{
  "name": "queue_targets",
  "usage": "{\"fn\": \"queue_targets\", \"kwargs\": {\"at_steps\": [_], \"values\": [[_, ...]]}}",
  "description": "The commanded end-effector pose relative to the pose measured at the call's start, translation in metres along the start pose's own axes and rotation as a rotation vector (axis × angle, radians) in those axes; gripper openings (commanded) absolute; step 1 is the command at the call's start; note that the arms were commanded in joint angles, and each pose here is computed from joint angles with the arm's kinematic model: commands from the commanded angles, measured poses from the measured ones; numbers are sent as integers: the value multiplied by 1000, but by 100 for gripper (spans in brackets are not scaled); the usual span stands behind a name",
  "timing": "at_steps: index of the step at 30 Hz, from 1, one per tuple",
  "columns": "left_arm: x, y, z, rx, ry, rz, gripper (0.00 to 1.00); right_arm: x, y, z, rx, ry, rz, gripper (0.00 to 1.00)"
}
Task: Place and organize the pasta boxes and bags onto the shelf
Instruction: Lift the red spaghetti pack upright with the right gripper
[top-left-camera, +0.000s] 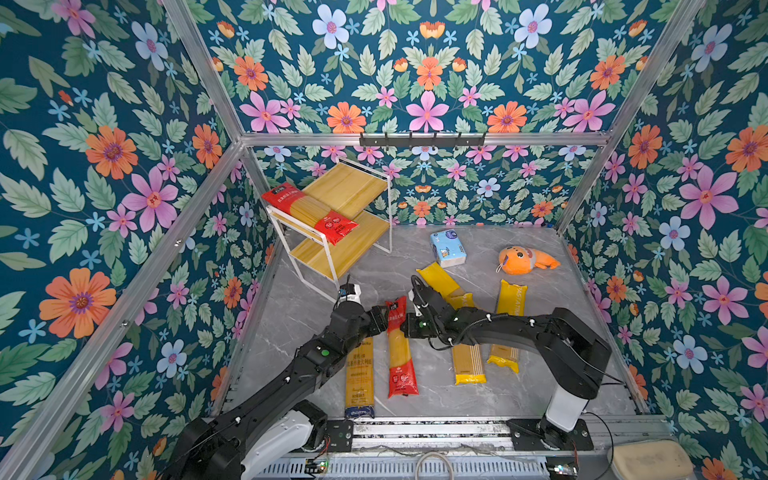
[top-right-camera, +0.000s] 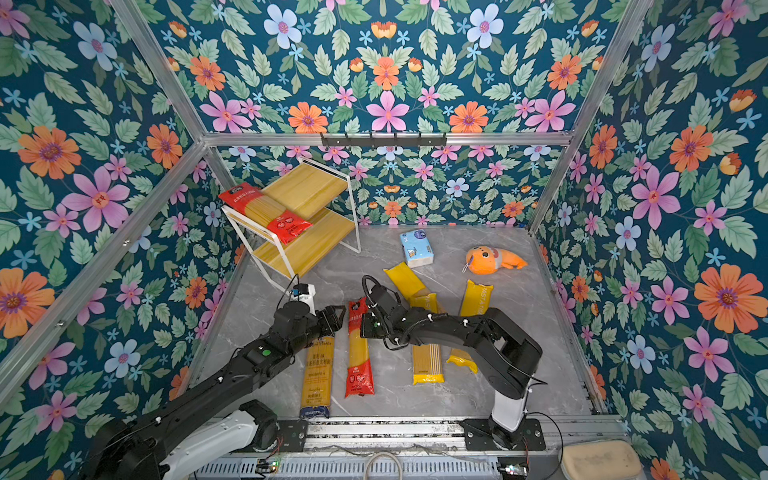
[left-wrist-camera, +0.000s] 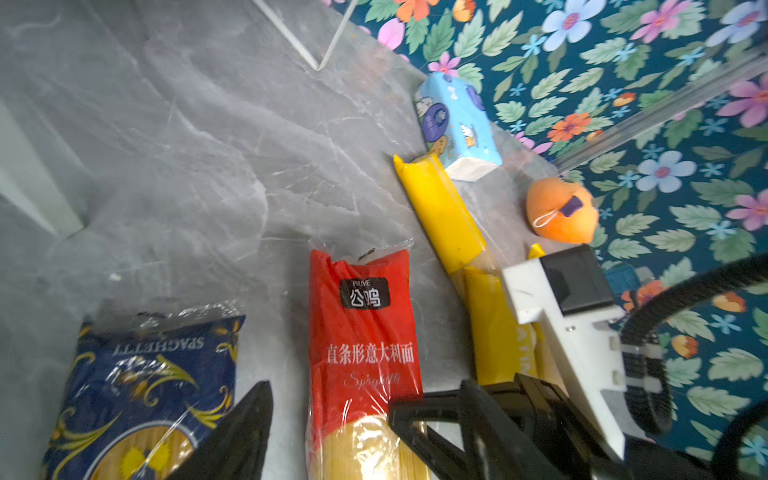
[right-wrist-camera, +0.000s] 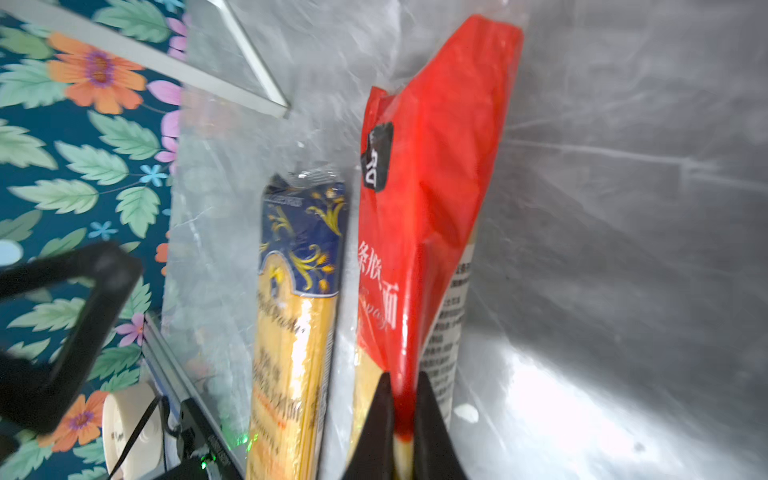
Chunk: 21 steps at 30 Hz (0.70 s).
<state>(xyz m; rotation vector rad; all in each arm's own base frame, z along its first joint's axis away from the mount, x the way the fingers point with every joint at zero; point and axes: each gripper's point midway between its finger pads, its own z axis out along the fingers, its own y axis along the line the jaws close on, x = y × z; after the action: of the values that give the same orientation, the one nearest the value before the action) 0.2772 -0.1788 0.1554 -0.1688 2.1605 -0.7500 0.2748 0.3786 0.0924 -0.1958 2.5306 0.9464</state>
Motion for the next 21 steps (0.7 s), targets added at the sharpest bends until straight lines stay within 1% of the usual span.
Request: {"fn": "queue_targets", "kwargs": {"at_steps": [1, 2, 6, 9, 12, 14, 17, 19, 21], "values": [[-6, -28, -3, 158, 16, 65, 73, -43, 31, -25, -128, -201, -126, 0], [-8, -33, -5, 193, 13, 76, 73, -54, 40, -43, -165, -244, -137, 0], [-10, -57, -14, 358, -7, 128, 75, -76, 45, -81, -234, -325, -173, 0], [-7, -72, -17, 444, 1, 161, 76, -94, 53, -110, -272, -388, -226, 0], [-7, -94, -22, 554, 1, 159, 77, -111, 63, -138, -324, -440, -280, 0], [-6, -109, -25, 620, -3, 181, 77, -118, 69, -154, -368, -459, -315, 0], [-6, -120, -26, 664, 1, 219, 78, -131, 77, -182, -469, -502, -344, 0], [-8, -123, -26, 680, -9, 247, 78, -136, 81, -195, -526, -508, -363, 0], [-11, -131, -30, 719, -24, 273, 78, -136, 90, -207, -577, -507, -407, 0]]}}
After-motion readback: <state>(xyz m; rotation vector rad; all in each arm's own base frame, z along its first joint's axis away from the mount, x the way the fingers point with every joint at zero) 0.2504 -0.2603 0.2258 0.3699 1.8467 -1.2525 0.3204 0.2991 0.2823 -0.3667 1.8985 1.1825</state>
